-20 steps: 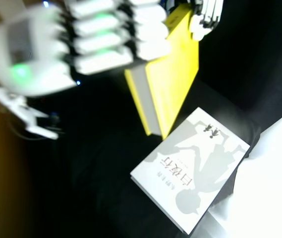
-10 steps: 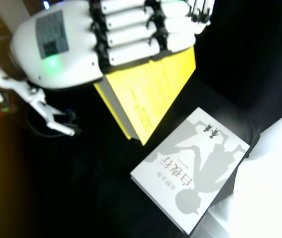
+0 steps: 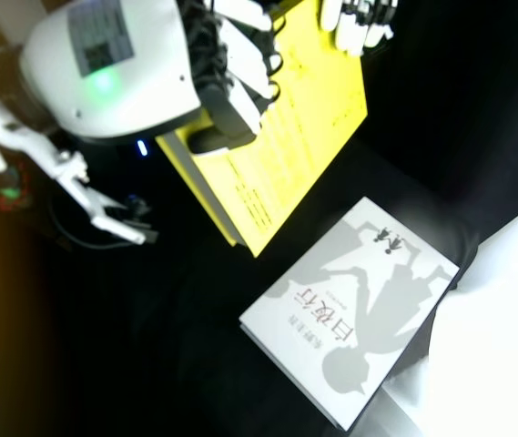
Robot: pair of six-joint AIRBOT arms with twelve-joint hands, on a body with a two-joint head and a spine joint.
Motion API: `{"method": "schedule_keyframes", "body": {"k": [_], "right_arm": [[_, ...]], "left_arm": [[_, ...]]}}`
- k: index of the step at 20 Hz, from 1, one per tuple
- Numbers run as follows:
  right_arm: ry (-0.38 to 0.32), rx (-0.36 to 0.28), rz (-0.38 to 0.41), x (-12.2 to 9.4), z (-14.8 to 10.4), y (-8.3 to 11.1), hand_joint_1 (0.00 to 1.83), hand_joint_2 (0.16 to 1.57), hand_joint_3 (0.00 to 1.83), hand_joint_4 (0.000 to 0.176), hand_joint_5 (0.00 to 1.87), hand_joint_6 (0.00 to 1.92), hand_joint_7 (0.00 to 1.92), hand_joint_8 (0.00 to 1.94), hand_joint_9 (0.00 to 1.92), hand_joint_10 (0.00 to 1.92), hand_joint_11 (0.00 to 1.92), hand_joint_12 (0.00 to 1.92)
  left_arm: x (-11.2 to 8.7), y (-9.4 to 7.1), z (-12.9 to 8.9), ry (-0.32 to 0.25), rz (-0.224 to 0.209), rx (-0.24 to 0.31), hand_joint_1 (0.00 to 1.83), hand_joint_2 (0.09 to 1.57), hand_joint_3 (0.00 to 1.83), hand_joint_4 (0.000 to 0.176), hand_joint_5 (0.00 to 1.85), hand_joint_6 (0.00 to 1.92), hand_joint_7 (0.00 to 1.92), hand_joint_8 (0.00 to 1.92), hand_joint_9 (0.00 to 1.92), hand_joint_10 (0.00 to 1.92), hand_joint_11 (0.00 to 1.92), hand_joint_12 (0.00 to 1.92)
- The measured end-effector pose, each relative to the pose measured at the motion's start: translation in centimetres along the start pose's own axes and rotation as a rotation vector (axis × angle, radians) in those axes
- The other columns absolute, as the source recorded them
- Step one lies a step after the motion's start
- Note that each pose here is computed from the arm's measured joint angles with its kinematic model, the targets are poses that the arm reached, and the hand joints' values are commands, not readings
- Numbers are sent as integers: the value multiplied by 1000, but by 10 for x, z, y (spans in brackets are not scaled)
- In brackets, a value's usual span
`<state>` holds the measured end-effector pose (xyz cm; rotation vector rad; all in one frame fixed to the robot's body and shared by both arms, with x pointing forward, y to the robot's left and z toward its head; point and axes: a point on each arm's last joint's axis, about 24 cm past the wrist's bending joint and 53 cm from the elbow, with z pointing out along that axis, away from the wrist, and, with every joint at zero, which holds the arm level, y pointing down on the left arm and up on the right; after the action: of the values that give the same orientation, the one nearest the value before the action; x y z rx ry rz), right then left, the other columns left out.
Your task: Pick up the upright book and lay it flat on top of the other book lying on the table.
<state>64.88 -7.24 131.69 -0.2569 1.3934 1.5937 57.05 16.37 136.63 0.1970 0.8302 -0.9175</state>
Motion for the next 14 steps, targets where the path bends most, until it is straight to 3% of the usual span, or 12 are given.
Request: {"method": "schedule_keyframes", "body": {"k": [1, 2, 3, 4, 5, 6, 7, 10, 12, 14], "right_arm": [[-2, -5, -3, -1, 1, 2, 1093, 1251, 0, 0, 741, 1345, 1337, 1926, 1528, 1921, 1577, 1921], [-3, -9, -7, -2, 1, 3, 1091, 1254, 0, 0, 733, 1357, 1145, 1846, 1328, 1921, 1400, 1921], [-4, -11, -7, -3, 2, 4, 1161, 1269, 2, 0, 686, 1409, 804, 1571, 1131, 1848, 1210, 1921], [-9, -2, -3, -5, 2, 3, 1171, 1281, 4, 0, 660, 1440, 724, 1531, 1082, 1827, 1159, 1921], [-20, 8, 13, -7, 3, 0, 1091, 1279, 1, 0, 684, 1426, 1080, 1775, 1310, 1902, 1381, 1921], [-29, 22, 19, -9, 6, -3, 1073, 1279, 1, 0, 688, 1424, 1240, 1908, 1454, 1917, 1525, 1921], [-33, 27, 7, -12, 6, -3, 1074, 1272, 0, 0, 704, 1406, 1354, 1934, 1569, 1920, 1638, 1921], [-54, 28, 8, -22, 2, -1, 1084, 1257, 0, 0, 731, 1374, 1569, 1941, 1771, 1921, 1813, 1921], [-74, 24, -3, -30, -1, 2, 1077, 1261, 0, 0, 724, 1391, 1547, 1941, 1742, 1921, 1793, 1921], [-93, 34, -42, -37, -4, 1, 1084, 1257, 0, 0, 728, 1380, 1321, 1880, 1571, 1921, 1655, 1921]], "left_arm": [[-1, 0, 0, -2, 1, -1, 1092, 1221, 0, 0, 795, 1256, 1335, 6, 1362, 119, 1078, 1081], [-2, 0, 0, -3, 3, 0, 1071, 1231, 3, 0, 775, 1287, 1338, 7, 1366, 114, 1081, 1081], [-3, 0, 0, -8, 2, -3, 746, 1106, 7, 104, 194, 604, 465, 1, 521, 22, 215, 1125], [-3, 1, -1, -9, 17, -7, 667, 1040, 0, 146, 38, 188, 155, 11, 206, 13, 42, 1118], [-4, 2, -1, -15, 24, -17, 746, 949, 0, 170, 7, 37, 30, 1, 40, 2, 8, 639], [-9, 2, -3, -31, 31, -25, 718, 927, 0, 175, 1, 7, 5, 0, 7, 0, 1, 127], [-13, 1, -6, -35, 47, -23, 635, 890, 0, 176, 0, 1, 0, 0, 1, 0, 0, 25], [-10, 9, -13, -13, 49, -59, 840, 943, 9, 176, 0, 0, 0, 0, 0, 0, 0, 0], [-1, 17, -22, 23, 51, -91, 690, 889, 0, 176, 0, 0, 0, 0, 0, 0, 0, 0], [8, 22, -32, 59, 46, -119, 632, 916, 0, 176, 0, 0, 0, 0, 0, 0, 0, 0]]}}
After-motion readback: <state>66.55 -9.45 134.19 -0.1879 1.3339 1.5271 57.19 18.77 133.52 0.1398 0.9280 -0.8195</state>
